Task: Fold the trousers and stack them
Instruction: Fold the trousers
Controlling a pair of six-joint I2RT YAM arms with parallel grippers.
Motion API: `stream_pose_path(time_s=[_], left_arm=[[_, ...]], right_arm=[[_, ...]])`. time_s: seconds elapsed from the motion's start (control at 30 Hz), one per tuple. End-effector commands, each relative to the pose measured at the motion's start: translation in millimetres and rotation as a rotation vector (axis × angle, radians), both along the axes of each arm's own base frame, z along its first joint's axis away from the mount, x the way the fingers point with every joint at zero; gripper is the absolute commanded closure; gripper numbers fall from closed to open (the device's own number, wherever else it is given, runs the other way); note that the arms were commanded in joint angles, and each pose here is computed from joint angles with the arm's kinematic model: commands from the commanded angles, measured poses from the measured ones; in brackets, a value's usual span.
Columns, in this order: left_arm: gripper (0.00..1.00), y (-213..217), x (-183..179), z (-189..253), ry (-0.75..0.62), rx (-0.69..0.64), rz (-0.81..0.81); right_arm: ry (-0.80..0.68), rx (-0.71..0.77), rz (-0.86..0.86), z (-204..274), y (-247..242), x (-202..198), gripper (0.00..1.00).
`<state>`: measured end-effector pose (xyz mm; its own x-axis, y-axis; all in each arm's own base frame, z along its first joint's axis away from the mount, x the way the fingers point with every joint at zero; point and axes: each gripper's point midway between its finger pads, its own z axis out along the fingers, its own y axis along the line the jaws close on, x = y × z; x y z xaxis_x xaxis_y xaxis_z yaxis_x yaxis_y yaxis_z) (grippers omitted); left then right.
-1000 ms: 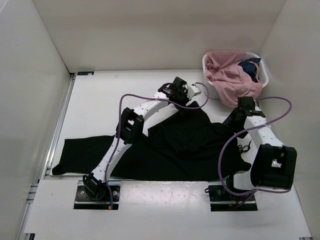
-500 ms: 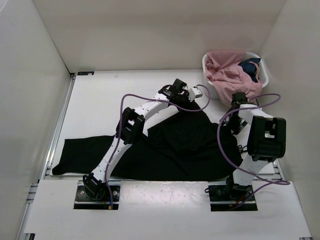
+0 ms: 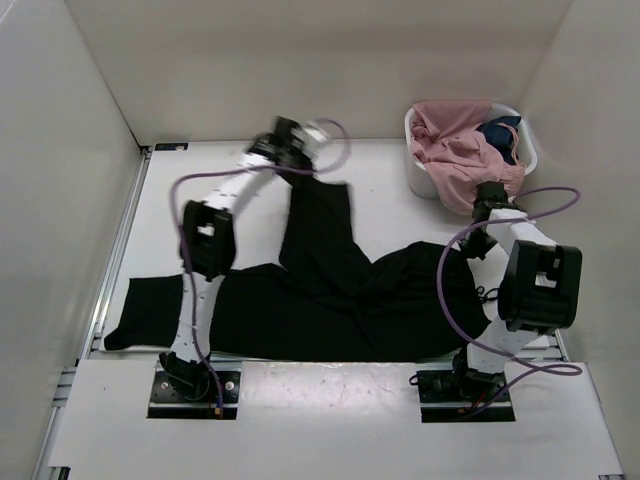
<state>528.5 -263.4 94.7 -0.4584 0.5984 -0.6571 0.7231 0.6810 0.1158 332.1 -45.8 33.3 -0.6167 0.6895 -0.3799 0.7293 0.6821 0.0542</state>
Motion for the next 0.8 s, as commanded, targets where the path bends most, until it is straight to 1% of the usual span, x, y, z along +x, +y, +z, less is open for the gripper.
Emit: stream_pose_path(time_s=[0.0,0.03,0.07,0.13,0.17,0.23,0.27,0.33,0.37,0.4,0.47,0.5,0.53,0.57,0.6,0.7,0.73,0.77], left_arm=[[0.86,154,26,146,-0.284,0.101,0.329],[0.86,202,25,157,-0.303,0.162,0.418],[0.86,226,13,174,-0.322,0.185,0.461],[0.86,271,-5,181,-0.307,0.255,0.532],[0.86,309,-22,186,-0.298,0.305,0.613],[0.86,340,-43,185,-0.273,0.359,0.665],[0.86,363,-56,184,-0.253,0.403,0.702],[0.86,381,-83,180,-0.227,0.44,0.735],[0.86,397,-98,177,-0.203,0.469,0.763],[0.86,402,-117,171,-0.171,0.485,0.776],[0.86,415,-139,165,-0.138,0.521,0.787],[0.86,428,-161,158,-0.107,0.554,0.82],[0.86,432,-172,154,-0.092,0.567,0.821],[0.86,438,-184,151,-0.075,0.595,0.818],[0.86,445,-206,142,-0.045,0.607,0.837],[0.86,458,-241,125,0.013,0.621,0.865],[0.86,458,-258,114,0.04,0.624,0.861],[0.86,460,-266,108,0.058,0.624,0.862]], right_arm=[[-0.143,-0.057,-0.062,54,-34,9,1.0],[-0.186,-0.058,-0.062,69,-38,8,1.0],[-0.205,-0.068,-0.068,77,-44,7,1.0],[-0.264,-0.085,-0.083,99,-57,4,1.0],[-0.274,-0.094,-0.085,104,-61,2,1.0],[-0.279,-0.101,-0.075,112,-65,-2,1.0],[-0.274,-0.115,-0.081,114,-69,-6,1.0],[-0.28,-0.119,-0.098,119,-74,-12,1.0],[-0.293,-0.113,-0.106,123,-76,-13,1.0],[-0.306,-0.114,-0.129,125,-80,-19,1.0],[-0.33,-0.096,-0.136,130,-78,-21,1.0],[-0.342,-0.095,-0.144,132,-76,-25,1.0],[-0.329,-0.073,-0.134,127,-70,-30,1.0],[-0.35,-0.053,-0.147,129,-65,-33,1.0],[-0.324,-0.023,-0.148,116,-58,-42,1.0],[-0.326,0.055,-0.182,102,-39,-61,1.0],[-0.309,0.064,-0.193,95,-36,-70,1.0],[-0.298,0.08,-0.198,84,-29,-82,1.0]])
